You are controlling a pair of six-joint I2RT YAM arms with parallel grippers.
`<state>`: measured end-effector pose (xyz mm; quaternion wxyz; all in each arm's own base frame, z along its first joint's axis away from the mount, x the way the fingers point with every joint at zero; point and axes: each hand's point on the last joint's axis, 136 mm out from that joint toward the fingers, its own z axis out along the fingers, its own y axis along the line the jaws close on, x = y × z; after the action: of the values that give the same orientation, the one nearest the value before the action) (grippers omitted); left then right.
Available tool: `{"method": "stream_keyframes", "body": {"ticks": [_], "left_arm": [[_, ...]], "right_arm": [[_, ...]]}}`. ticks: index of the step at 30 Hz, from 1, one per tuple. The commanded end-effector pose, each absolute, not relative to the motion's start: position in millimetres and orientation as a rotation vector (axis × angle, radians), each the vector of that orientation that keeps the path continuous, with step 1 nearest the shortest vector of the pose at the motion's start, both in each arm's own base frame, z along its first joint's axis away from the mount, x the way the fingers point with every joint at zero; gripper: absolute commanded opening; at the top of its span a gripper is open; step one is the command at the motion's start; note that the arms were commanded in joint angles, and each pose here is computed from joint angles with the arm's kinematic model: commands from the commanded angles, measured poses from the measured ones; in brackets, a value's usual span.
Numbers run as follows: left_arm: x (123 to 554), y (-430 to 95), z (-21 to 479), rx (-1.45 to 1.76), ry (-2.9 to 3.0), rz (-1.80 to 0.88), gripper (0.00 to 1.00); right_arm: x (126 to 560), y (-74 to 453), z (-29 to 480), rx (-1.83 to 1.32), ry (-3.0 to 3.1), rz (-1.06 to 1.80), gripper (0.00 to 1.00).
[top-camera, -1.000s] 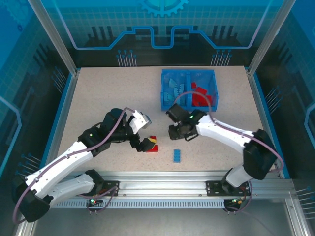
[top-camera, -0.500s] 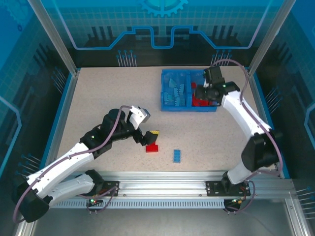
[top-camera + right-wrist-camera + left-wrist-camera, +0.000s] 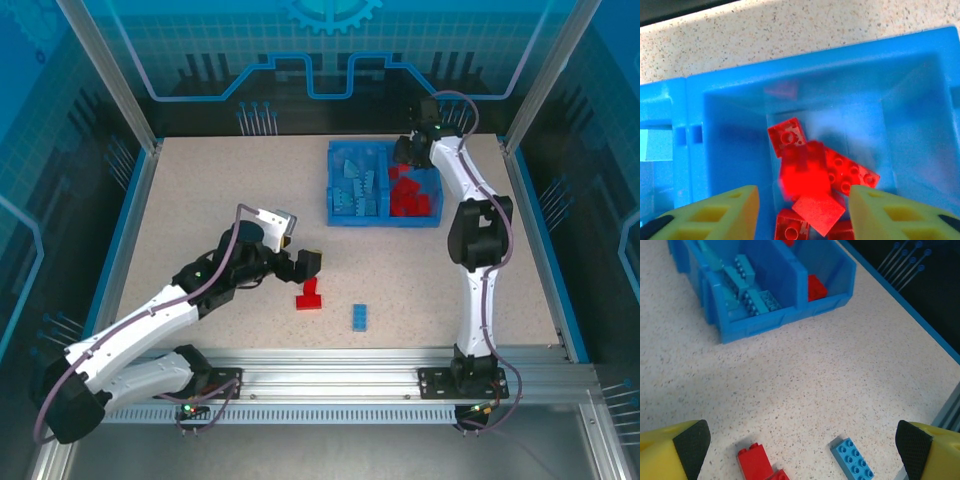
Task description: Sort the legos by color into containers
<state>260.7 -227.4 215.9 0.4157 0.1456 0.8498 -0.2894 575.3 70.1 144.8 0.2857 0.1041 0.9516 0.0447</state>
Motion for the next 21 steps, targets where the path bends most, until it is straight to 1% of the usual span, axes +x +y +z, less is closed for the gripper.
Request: {"method": "stream_keyframes", "body": {"ticks": [1, 6, 12, 16, 18, 21], "left_arm": [[263, -221, 206, 0.202, 2.249, -0.712, 0.99], [262, -227, 179, 0.122, 2.398, -0.728, 0.99], [264, -234, 151, 0.010, 2.505, -0.743, 0.99], [263, -241, 143, 0.006, 2.532, -0.746, 0.99], [263, -242, 141, 0.019, 2.535, -0.734, 0.99], [261, -244, 138, 0.061, 2.537, -0.694, 0.99]], "right_arm": [[571, 64, 157, 0.294, 2.567, 0.119, 0.55], [567, 70, 179, 0.262, 2.550, 0.148, 0.54], [538, 85, 219, 0.166, 2.517, 0.226, 0.56], [500, 104, 249, 0.052, 2.494, 0.326, 0.61], [472, 117, 262, -0.016, 2.481, 0.364, 0.63], [415, 139, 256, -0.097, 2.496, 0.402, 0.66]]}}
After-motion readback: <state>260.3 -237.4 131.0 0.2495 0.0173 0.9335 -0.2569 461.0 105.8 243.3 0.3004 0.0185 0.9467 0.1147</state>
